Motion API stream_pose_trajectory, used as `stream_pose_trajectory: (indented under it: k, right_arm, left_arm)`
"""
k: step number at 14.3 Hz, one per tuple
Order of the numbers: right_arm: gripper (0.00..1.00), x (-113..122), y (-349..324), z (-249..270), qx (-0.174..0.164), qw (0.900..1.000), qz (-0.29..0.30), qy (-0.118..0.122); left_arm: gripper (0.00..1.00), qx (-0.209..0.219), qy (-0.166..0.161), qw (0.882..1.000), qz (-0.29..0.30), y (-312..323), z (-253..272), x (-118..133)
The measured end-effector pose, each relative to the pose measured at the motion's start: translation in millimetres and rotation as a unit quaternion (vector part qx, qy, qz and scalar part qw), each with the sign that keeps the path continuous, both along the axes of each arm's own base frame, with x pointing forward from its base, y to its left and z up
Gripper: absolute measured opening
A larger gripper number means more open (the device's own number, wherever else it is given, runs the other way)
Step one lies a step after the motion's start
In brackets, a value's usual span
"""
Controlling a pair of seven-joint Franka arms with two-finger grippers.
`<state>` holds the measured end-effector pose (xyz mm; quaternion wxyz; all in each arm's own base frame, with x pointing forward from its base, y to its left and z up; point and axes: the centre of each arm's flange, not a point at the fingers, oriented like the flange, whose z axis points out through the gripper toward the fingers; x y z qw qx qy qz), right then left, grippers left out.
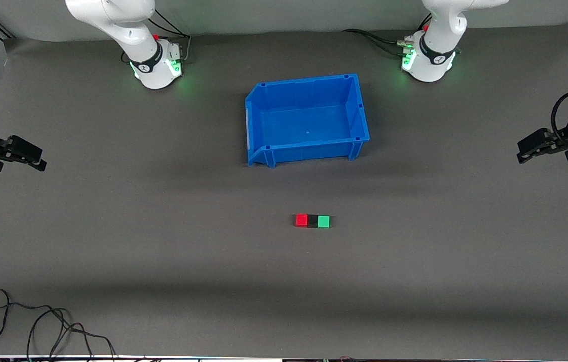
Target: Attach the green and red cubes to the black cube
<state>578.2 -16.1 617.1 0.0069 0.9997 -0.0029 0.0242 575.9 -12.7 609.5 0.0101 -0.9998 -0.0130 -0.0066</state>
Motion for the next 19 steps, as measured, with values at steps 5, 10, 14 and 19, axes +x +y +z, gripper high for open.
stream_pose_trajectory:
  k: [5, 10, 14, 19]
  right_arm:
    - [1.0, -1.3, 3.2, -1.2, 0.001, 1.0, 0.006, 0.006]
    - [1.0, -2.7, 5.2, -2.5, 0.006, 1.0, 0.007, 0.013]
    - [1.0, -2.7, 6.7, -2.6, 0.006, 1.0, 0.008, 0.014]
    - [1.0, -2.7, 7.5, -2.7, 0.006, 1.0, 0.009, 0.014]
  left_arm:
    - [1.0, 0.0, 0.007, 1.0, 0.002, 2.4, -5.7, -0.4]
    - [1.0, 0.0, 0.01, 1.0, 0.003, 3.4, -8.9, 0.8]
    - [1.0, 0.0, 0.011, 1.0, 0.004, 4.6, -9.0, 0.8]
    - [1.0, 0.0, 0.019, 1.0, 0.006, 6.1, -9.7, -1.4]
